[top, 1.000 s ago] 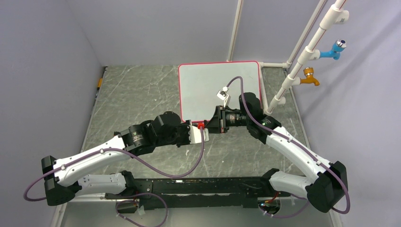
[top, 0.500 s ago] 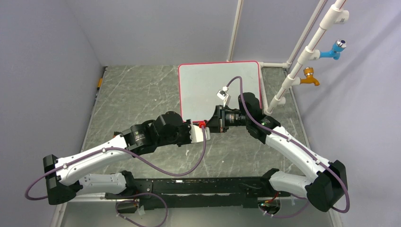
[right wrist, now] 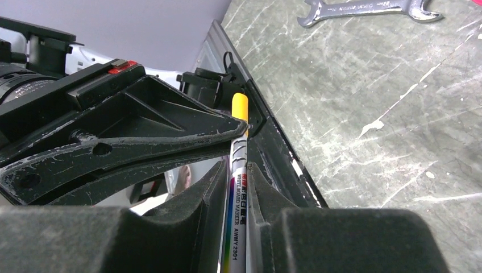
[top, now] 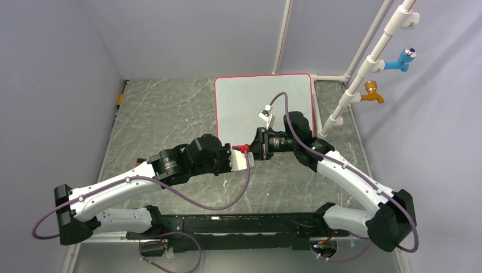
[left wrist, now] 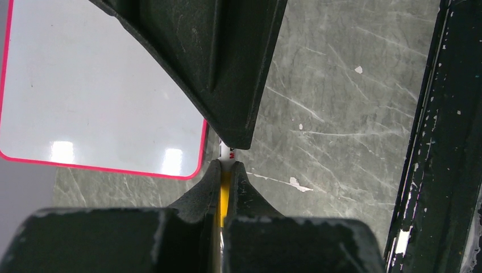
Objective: Write a sentence on the whiteboard
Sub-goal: Pass from the left arm to the right
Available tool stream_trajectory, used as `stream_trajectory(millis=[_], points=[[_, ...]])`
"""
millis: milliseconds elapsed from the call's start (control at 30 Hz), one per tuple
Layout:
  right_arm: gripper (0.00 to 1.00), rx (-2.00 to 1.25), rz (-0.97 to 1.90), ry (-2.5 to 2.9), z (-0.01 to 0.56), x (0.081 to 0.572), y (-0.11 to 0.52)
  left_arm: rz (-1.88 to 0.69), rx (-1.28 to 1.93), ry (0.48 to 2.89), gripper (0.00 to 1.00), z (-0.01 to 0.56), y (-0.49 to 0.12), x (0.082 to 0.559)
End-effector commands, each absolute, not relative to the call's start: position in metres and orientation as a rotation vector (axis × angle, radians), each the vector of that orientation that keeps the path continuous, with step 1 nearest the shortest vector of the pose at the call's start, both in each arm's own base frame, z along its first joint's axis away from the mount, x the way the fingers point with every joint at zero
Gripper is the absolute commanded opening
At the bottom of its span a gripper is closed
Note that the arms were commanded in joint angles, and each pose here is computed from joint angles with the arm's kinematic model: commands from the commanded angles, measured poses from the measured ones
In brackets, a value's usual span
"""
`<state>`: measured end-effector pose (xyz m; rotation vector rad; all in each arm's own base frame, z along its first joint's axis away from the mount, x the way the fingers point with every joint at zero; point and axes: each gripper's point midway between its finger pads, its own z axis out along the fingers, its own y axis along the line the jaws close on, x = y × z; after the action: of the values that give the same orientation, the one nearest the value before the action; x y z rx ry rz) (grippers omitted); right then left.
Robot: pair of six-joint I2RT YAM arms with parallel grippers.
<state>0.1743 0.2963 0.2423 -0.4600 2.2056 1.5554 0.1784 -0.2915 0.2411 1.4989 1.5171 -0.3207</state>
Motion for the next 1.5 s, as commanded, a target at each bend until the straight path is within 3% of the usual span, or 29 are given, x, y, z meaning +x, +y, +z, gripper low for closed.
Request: stream_trajectory(millis=[0, 1133, 1333, 1467], points=[[0.22, -0.523, 1.599, 2.131, 0.260, 0.171, 0.303, -0.335, 1.437, 1.468, 0.00, 0.265, -0.300, 0.184], [0.23, -0.491, 1.584, 2.115, 0.262, 0.180, 0.306, -0.404, 1.462, 1.447, 0.00, 0.266, -0.302, 0.172], [0.20, -0.486, 1.581, 2.118, 0.260, 0.181, 0.307, -0.409, 1.464, 1.448, 0.00, 0.266, -0.302, 0.171], [0.06, -0.483, 1.580, 2.121, 0.259, 0.181, 0.307, -0.424, 1.462, 1.434, 0.00, 0.269, -0.302, 0.169]])
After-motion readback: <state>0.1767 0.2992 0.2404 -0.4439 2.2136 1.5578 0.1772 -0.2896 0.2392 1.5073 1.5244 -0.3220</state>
